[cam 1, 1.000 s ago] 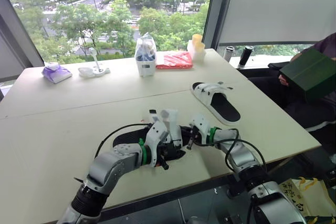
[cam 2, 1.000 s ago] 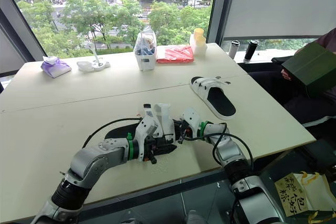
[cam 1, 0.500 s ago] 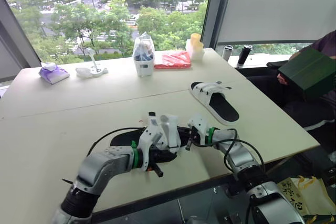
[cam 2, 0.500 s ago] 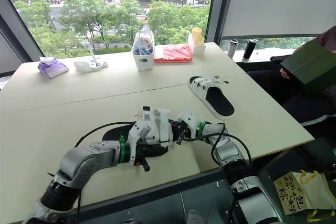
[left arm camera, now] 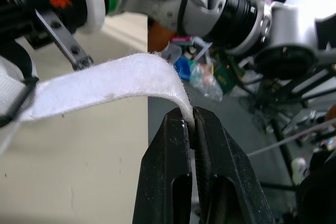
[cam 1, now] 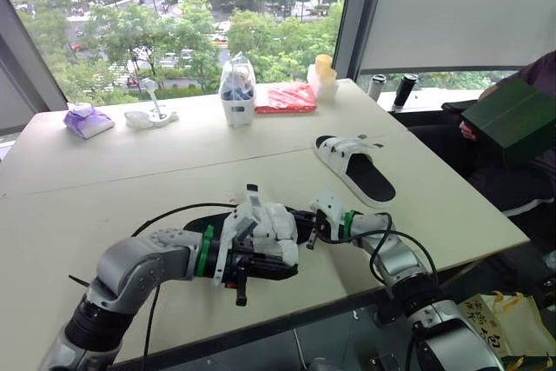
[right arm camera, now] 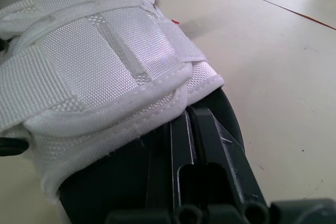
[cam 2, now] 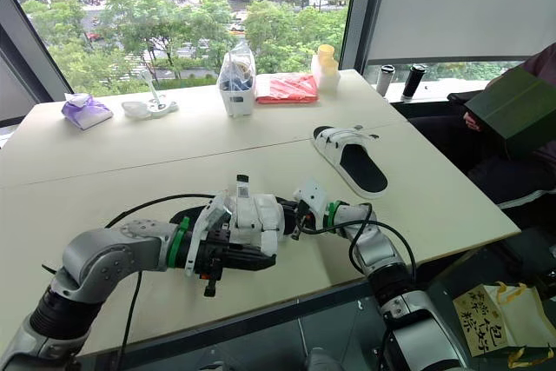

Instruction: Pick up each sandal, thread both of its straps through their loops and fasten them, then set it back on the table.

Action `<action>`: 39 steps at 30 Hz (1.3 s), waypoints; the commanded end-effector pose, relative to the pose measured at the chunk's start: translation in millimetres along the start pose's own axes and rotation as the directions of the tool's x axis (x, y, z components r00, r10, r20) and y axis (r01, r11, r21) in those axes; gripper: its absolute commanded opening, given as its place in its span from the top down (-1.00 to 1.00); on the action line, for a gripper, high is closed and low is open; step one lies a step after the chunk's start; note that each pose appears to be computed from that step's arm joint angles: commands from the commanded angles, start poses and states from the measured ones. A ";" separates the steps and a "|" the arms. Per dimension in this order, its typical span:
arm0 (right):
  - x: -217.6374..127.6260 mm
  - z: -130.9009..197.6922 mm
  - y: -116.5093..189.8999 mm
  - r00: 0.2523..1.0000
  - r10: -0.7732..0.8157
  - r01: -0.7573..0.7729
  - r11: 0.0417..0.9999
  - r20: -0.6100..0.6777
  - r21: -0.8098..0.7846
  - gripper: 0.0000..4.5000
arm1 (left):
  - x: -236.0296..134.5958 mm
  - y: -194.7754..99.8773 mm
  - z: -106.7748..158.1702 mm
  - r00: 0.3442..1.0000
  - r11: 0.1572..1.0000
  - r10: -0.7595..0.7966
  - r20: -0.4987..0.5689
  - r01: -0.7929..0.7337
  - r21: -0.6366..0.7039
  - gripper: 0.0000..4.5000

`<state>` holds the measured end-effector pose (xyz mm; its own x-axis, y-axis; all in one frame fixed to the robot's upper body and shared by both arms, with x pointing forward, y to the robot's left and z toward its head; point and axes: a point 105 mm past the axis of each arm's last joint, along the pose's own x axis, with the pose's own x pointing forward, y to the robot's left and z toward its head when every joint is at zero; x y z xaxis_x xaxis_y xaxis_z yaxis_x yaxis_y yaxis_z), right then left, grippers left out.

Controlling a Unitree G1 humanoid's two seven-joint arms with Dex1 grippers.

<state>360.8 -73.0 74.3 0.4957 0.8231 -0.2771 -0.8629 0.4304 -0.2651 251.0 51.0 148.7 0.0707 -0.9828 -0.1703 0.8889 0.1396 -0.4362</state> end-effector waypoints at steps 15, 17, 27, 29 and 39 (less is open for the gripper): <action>-3.8 -76.8 33.7 0.964 0.076 -0.040 0.988 -0.253 0.148 1.00 | 10.7 79.1 50.8 0.913 0.881 0.297 0.278 -0.149 -0.449 0.53; -3.5 -76.2 32.1 0.965 0.070 -0.033 0.989 -0.252 0.146 1.00 | 10.6 81.2 56.2 0.915 0.884 0.295 0.274 -0.153 -0.443 0.08; -3.5 -75.6 28.8 0.966 0.059 -0.023 0.989 -0.251 0.143 1.00 | -14.9 93.8 135.1 0.891 0.936 0.319 0.322 -0.351 0.043 -0.57; -3.4 -75.6 28.6 0.966 0.060 -0.024 0.989 -0.251 0.143 1.00 | -14.2 98.8 131.7 0.914 0.894 0.324 0.244 -0.380 0.237 -0.57; -2.7 -75.8 29.2 0.967 0.059 -0.023 0.990 -0.250 0.142 1.00 | -6.8 113.3 88.4 0.977 0.923 0.208 -0.045 -0.181 0.340 -0.57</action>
<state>364.2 -71.8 71.2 0.5132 0.8128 -0.2756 -0.8534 0.4491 -0.2647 393.9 69.4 166.5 0.2819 -0.9084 -0.3087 0.9404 0.3254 -0.0987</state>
